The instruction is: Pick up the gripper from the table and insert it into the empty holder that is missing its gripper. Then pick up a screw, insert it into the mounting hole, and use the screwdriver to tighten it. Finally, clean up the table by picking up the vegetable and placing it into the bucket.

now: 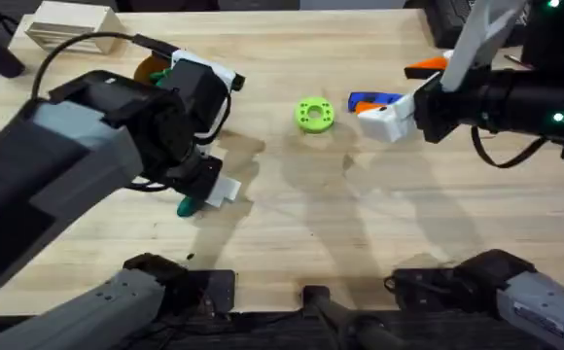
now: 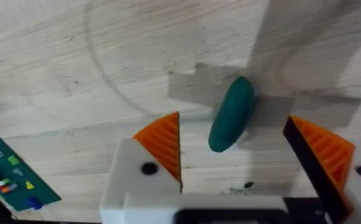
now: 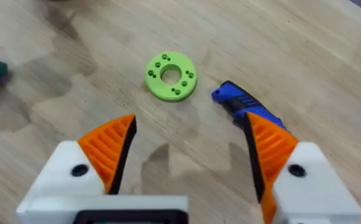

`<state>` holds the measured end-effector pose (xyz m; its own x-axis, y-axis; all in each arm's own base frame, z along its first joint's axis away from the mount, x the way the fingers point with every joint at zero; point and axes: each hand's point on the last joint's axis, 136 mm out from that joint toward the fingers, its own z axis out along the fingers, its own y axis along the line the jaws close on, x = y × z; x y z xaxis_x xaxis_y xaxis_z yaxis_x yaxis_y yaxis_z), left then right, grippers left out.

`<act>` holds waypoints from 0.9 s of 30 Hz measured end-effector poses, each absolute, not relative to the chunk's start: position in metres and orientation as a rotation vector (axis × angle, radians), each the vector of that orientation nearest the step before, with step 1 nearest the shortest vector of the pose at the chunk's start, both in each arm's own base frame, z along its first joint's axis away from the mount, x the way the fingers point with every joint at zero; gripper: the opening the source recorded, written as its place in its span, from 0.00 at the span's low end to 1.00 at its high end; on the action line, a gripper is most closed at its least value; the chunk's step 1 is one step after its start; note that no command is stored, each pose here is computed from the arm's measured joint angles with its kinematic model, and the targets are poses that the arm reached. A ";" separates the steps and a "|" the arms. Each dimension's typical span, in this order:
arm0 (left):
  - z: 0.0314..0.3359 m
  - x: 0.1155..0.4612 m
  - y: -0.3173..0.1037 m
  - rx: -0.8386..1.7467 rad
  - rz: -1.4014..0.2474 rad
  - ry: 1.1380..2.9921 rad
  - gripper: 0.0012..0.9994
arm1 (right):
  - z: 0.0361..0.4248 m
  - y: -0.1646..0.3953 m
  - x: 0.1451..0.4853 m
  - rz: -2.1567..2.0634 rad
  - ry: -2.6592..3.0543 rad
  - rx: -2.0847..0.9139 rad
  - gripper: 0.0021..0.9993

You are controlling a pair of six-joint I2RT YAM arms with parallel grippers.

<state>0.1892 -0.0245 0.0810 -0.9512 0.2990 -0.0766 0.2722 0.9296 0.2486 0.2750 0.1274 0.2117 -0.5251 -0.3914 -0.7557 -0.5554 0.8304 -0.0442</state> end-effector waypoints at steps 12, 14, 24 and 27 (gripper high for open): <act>0.056 0.183 -0.013 0.344 0.340 3.145 1.00 | 0.212 0.127 0.275 0.256 2.190 -0.689 0.99; 0.051 0.181 -0.013 0.347 0.344 3.177 1.00 | 0.212 0.127 0.275 0.256 2.190 -0.689 0.99; 0.043 0.181 -0.017 0.375 0.313 3.209 0.03 | 0.211 0.128 0.276 0.251 2.189 -0.701 0.99; 0.063 0.183 -0.017 0.355 0.288 3.135 0.03 | 0.203 0.129 0.278 0.250 2.215 -0.710 0.99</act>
